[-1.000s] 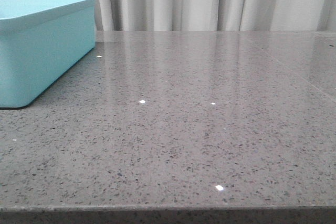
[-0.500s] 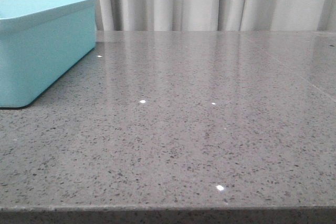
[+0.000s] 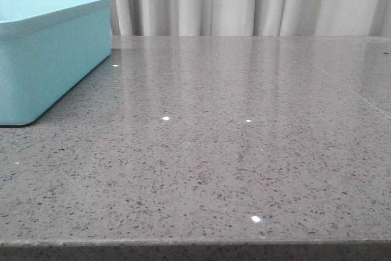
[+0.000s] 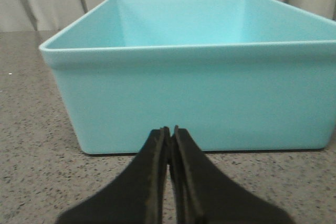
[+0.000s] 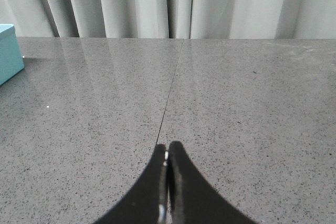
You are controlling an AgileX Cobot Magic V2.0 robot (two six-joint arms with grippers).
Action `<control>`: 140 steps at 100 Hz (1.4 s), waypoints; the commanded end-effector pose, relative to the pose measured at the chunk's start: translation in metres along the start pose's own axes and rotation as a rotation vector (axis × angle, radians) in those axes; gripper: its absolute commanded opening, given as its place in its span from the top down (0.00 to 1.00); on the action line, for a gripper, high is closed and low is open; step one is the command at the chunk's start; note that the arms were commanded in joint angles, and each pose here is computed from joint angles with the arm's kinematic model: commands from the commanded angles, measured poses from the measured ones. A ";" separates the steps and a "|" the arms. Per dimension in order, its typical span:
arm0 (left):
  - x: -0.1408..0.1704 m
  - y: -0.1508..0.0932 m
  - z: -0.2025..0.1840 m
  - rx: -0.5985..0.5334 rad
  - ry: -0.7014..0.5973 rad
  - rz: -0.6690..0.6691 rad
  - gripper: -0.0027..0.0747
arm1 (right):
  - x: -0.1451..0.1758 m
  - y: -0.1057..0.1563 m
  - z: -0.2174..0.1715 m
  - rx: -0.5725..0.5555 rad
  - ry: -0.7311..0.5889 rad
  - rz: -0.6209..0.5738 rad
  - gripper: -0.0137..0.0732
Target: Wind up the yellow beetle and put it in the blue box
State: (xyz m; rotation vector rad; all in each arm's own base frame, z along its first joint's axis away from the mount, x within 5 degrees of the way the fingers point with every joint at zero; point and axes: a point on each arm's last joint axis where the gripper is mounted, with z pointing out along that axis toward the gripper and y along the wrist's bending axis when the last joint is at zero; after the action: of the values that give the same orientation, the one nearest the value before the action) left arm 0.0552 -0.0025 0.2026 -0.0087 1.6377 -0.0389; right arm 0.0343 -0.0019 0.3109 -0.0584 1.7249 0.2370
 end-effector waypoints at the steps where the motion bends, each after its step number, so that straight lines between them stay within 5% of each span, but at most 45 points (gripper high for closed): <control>1: -0.014 0.004 -0.004 -0.048 -0.175 -0.009 0.99 | -0.014 0.002 -0.002 -0.018 -0.091 -0.027 0.92; 47: 0.005 0.002 0.000 -0.012 -0.063 -0.031 0.99 | -0.014 0.002 -0.002 -0.018 -0.091 -0.027 0.92; 140: 0.005 0.001 0.000 0.012 -0.060 -0.031 0.99 | -0.014 0.002 -0.002 -0.018 -0.091 -0.027 0.92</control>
State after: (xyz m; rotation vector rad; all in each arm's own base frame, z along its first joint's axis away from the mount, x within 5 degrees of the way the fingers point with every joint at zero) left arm 0.0556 -0.0020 0.1977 -0.0168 1.6590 -0.0559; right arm 0.0343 -0.0019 0.3109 -0.0597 1.7248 0.2358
